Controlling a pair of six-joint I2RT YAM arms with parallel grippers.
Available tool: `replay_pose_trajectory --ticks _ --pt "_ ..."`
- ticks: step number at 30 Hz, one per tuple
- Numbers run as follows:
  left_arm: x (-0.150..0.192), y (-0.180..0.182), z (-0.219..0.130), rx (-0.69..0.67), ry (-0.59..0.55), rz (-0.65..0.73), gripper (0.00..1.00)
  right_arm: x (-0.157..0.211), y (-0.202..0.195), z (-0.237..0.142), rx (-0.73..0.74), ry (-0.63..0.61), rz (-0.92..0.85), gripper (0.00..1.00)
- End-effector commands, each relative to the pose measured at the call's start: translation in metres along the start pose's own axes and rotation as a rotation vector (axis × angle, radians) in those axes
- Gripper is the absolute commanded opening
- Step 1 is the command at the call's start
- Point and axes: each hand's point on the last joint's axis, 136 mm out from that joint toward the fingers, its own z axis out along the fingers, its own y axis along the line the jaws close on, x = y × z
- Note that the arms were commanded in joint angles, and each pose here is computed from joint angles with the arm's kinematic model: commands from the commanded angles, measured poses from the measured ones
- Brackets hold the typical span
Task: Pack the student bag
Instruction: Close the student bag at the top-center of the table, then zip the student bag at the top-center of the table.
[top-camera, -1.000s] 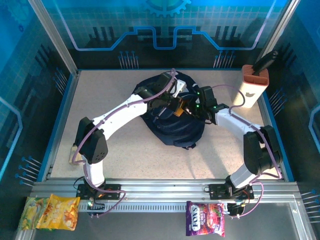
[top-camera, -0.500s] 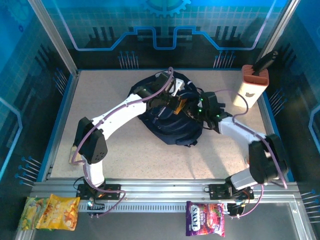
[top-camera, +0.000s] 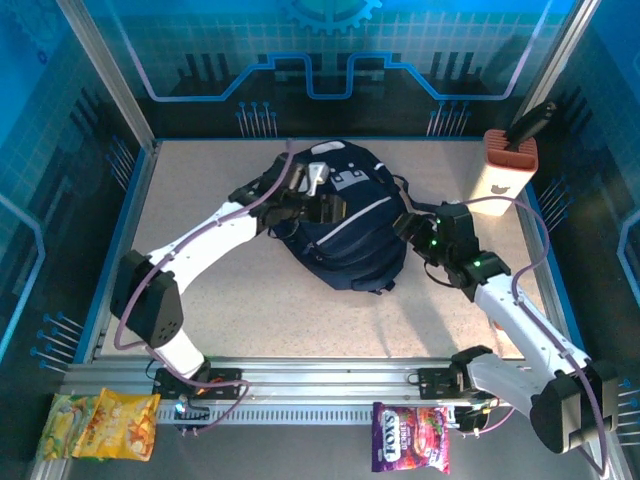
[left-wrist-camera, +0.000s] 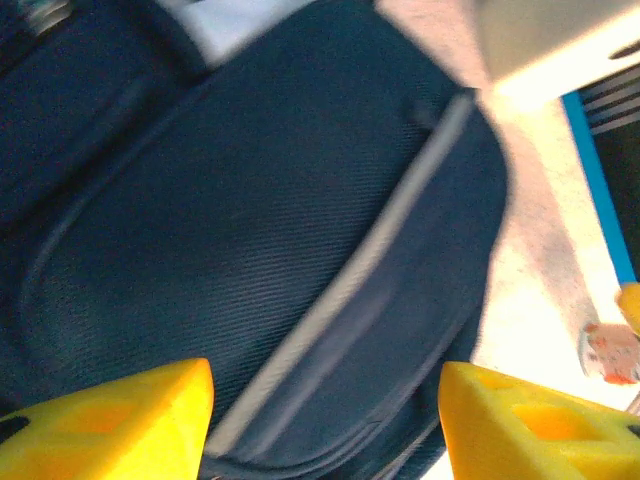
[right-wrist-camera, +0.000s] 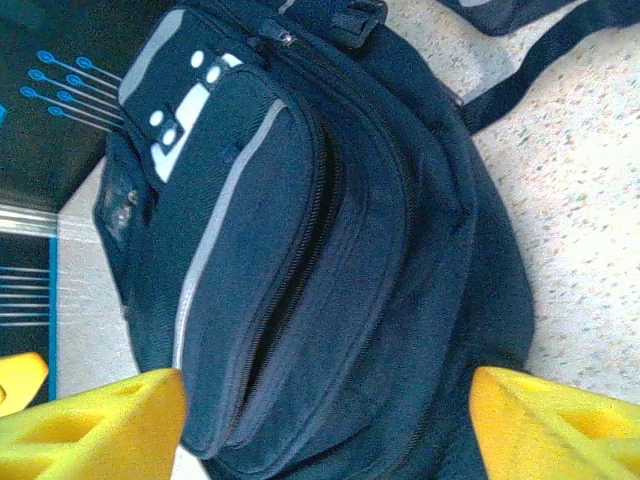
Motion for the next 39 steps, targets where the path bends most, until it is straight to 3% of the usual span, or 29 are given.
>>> replay_pose_trajectory --ticks 1,6,10,20,25,32,39 --pt "0.003 0.026 -0.005 0.001 -0.02 -0.181 0.63 -0.003 -0.004 0.0 0.053 -0.021 -0.075 0.86" --pt "0.016 0.059 0.005 0.016 0.009 -0.34 0.64 0.0 0.007 0.007 0.024 -0.019 -0.109 1.0" --pt "0.02 0.066 0.018 0.044 0.043 -0.392 0.62 0.005 0.012 0.011 0.019 0.0 -0.125 1.0" --pt "0.02 0.07 0.037 0.067 0.074 -0.428 0.45 0.021 0.018 0.024 -0.019 0.062 -0.121 1.0" --pt "0.021 0.06 0.045 0.147 0.113 -0.447 0.39 0.027 0.022 0.031 -0.038 0.092 -0.121 0.99" --pt "0.025 0.055 0.046 0.184 0.136 -0.472 0.17 0.035 0.025 0.036 -0.04 0.123 -0.142 0.98" --pt "0.017 0.028 0.034 0.296 0.106 -0.494 0.07 0.048 0.037 0.034 -0.012 0.114 -0.219 0.95"
